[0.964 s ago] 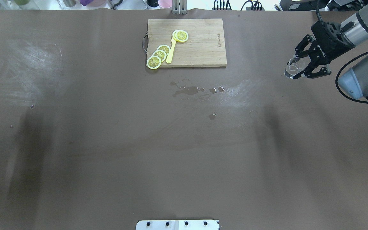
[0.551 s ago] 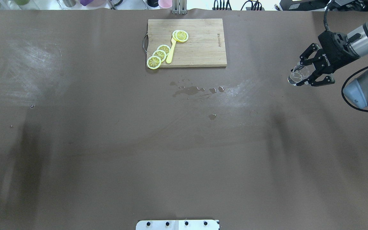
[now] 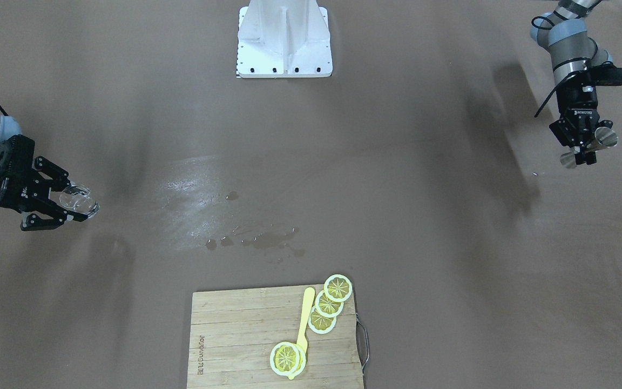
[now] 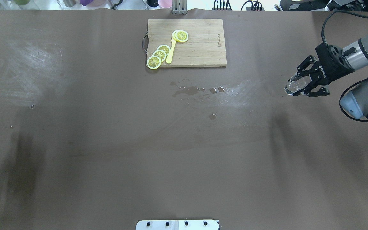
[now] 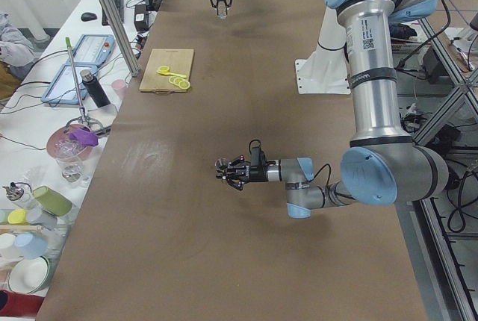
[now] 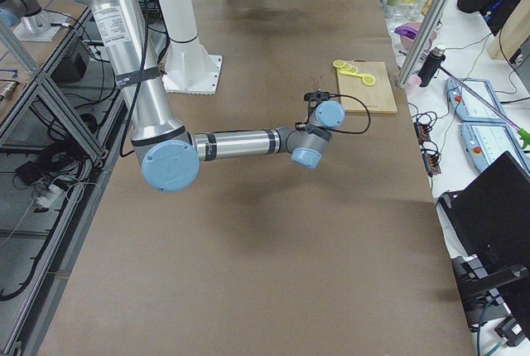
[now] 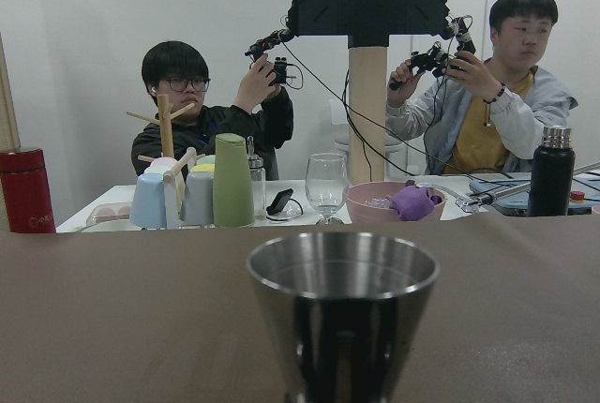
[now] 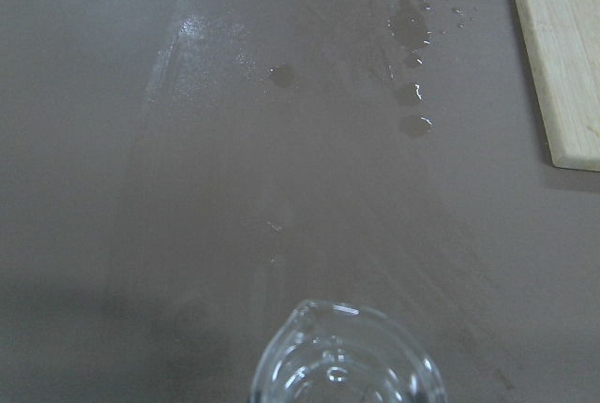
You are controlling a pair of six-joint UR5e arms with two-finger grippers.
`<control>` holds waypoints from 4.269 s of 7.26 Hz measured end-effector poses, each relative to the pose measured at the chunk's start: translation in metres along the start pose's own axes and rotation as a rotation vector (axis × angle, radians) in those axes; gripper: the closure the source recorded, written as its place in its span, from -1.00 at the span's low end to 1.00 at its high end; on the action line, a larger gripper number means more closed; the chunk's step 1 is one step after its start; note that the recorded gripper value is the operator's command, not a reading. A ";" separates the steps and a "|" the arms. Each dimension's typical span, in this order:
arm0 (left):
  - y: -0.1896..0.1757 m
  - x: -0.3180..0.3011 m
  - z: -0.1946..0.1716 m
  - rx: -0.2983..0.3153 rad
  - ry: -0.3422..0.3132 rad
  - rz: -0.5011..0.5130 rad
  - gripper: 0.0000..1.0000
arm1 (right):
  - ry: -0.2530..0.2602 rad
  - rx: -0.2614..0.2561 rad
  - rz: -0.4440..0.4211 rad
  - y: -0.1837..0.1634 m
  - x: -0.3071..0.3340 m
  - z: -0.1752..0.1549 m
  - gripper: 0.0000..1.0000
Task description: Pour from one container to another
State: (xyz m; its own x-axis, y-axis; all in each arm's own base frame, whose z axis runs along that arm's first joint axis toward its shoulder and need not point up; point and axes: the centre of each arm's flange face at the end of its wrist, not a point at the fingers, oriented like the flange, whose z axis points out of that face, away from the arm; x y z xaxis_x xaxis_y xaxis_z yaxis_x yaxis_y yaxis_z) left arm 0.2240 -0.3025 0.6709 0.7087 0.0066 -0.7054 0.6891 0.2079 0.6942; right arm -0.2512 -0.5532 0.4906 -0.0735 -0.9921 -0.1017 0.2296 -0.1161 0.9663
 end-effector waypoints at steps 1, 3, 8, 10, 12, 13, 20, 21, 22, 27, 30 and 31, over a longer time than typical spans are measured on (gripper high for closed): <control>0.009 0.000 -0.015 0.010 -0.017 -0.023 1.00 | -0.004 -0.001 0.006 -0.001 -0.002 0.006 1.00; 0.023 -0.009 -0.039 -0.010 -0.007 -0.067 1.00 | 0.023 0.004 0.017 0.000 -0.008 0.022 1.00; 0.055 -0.007 -0.041 -0.042 -0.063 0.004 1.00 | 0.097 0.032 0.022 0.011 -0.029 0.071 1.00; 0.060 -0.001 -0.039 -0.043 -0.065 0.004 1.00 | 0.101 0.028 0.030 0.010 -0.032 0.079 1.00; 0.066 0.011 -0.035 -0.042 -0.069 0.010 0.81 | 0.097 0.024 0.034 0.010 -0.036 0.085 1.00; 0.070 0.017 -0.033 -0.042 -0.073 0.022 0.72 | 0.093 0.022 0.037 0.011 -0.037 0.088 1.00; 0.073 0.019 -0.032 -0.041 -0.078 0.038 -0.96 | 0.036 0.022 0.075 0.029 -0.059 0.084 1.00; 0.073 0.019 -0.033 -0.039 -0.078 0.040 -0.95 | 0.034 0.021 0.077 0.031 -0.060 0.084 1.00; 0.070 0.020 -0.033 -0.028 -0.076 0.041 -0.96 | 0.032 0.020 0.079 0.032 -0.061 0.084 1.00; 0.037 0.029 -0.044 0.062 -0.058 0.012 -0.96 | 0.029 0.028 0.106 0.026 -0.061 0.084 -0.97; 0.025 0.021 -0.050 0.059 -0.054 0.018 -0.96 | 0.023 0.033 0.133 0.022 -0.063 0.086 -1.00; 0.019 0.016 -0.052 0.057 -0.055 0.023 -0.96 | 0.022 0.033 0.134 0.022 -0.063 0.086 -1.00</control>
State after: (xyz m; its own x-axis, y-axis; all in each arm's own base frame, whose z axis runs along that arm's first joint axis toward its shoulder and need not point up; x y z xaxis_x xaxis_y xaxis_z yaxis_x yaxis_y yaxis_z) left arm 0.2408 -0.2476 0.6654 0.7307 -0.0434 -0.6813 0.6788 0.1524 0.7183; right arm -0.3252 -0.4888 0.5388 -0.0224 -0.9995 0.0244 0.2035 0.0193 0.9789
